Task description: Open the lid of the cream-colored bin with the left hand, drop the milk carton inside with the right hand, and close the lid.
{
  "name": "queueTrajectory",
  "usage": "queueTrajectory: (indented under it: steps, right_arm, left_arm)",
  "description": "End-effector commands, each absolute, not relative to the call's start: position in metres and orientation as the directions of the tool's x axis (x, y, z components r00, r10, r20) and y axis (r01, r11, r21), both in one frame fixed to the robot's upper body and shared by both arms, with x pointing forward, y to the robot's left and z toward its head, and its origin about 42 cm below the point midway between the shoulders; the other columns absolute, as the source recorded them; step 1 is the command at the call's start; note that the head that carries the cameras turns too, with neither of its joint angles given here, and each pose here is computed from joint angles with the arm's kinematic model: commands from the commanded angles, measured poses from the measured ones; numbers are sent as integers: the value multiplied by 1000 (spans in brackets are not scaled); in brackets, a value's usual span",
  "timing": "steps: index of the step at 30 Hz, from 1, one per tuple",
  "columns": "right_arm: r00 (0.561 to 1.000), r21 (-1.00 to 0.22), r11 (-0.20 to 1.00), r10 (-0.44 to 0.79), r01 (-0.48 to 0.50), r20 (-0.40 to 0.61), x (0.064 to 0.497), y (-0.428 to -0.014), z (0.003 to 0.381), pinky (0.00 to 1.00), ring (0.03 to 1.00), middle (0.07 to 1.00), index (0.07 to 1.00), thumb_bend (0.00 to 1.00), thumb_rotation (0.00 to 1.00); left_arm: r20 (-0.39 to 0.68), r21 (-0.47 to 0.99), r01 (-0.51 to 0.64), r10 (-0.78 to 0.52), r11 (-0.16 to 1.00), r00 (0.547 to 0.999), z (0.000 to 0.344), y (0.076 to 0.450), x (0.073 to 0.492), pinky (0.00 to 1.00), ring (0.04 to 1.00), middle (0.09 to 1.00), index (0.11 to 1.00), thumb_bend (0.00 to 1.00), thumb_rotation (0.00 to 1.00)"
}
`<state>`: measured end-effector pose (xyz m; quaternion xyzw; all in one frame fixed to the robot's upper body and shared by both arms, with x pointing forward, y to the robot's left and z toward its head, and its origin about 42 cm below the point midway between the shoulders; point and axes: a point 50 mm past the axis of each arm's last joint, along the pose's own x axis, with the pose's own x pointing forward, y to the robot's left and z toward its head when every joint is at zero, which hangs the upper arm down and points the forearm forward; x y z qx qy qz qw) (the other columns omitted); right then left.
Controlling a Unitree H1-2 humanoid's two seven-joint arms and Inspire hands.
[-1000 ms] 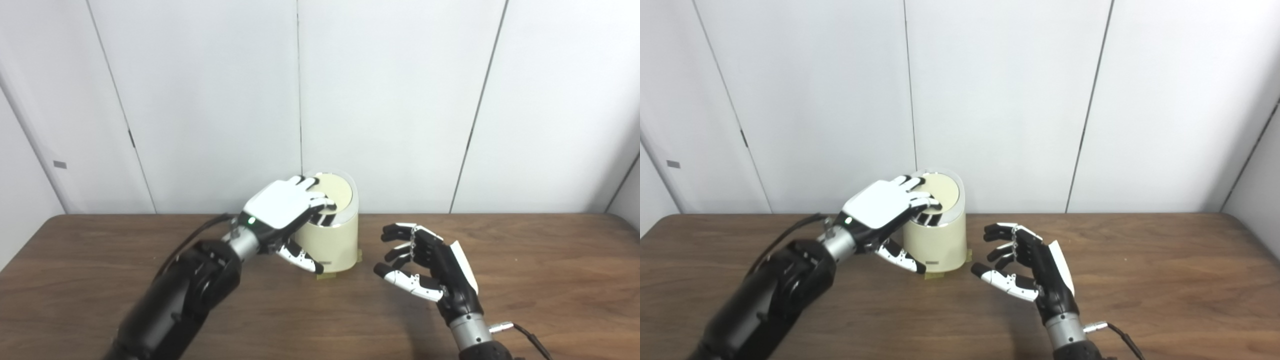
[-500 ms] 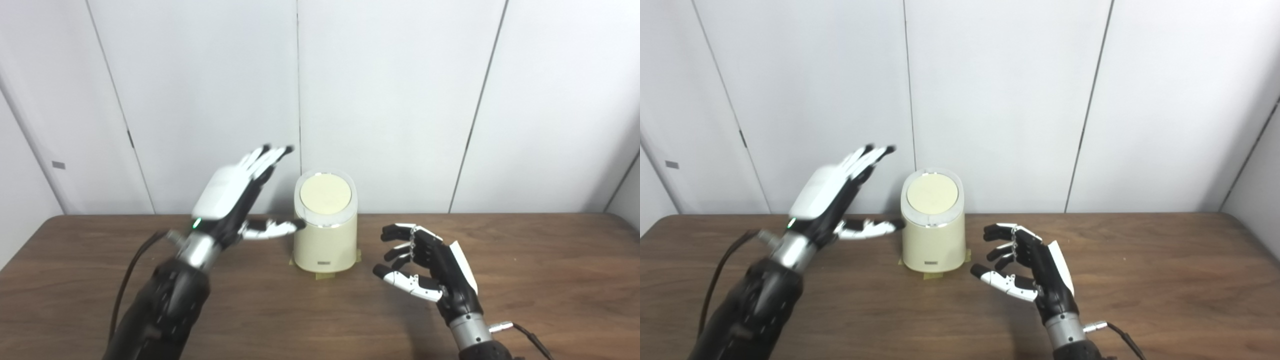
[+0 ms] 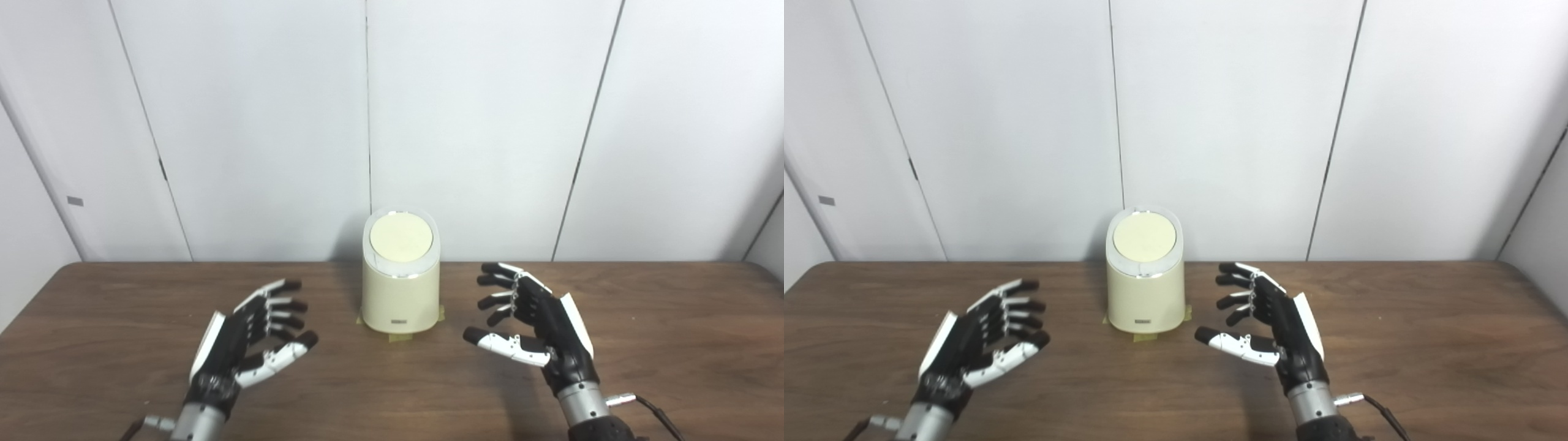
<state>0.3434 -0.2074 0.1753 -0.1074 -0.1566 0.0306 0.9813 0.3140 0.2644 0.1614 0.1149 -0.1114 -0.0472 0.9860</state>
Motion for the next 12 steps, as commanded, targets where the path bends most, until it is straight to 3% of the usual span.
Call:
queueTrajectory:
  steps: [1, 5, 12]
  right_arm:
    - [919, -212, 977, 108, -27, 380, 345, -206, 193, 533, 703, 784, 793, 746, 246]
    - [923, -216, 976, 115, -36, 368, 342, -207, 194, 622, 752, 825, 805, 778, 268]
    - [923, -230, 971, 152, -71, 353, 341, -206, 197, 649, 775, 852, 835, 791, 272]
  left_arm:
    - [311, 221, 65, -133, 973, 941, 180, 263, 321, 565, 667, 733, 781, 712, 290]
    - [302, 219, 74, -139, 973, 943, 177, 265, 318, 604, 708, 769, 807, 729, 323]
    - [269, 224, 80, -140, 971, 953, 170, 267, 321, 634, 734, 799, 840, 743, 307]
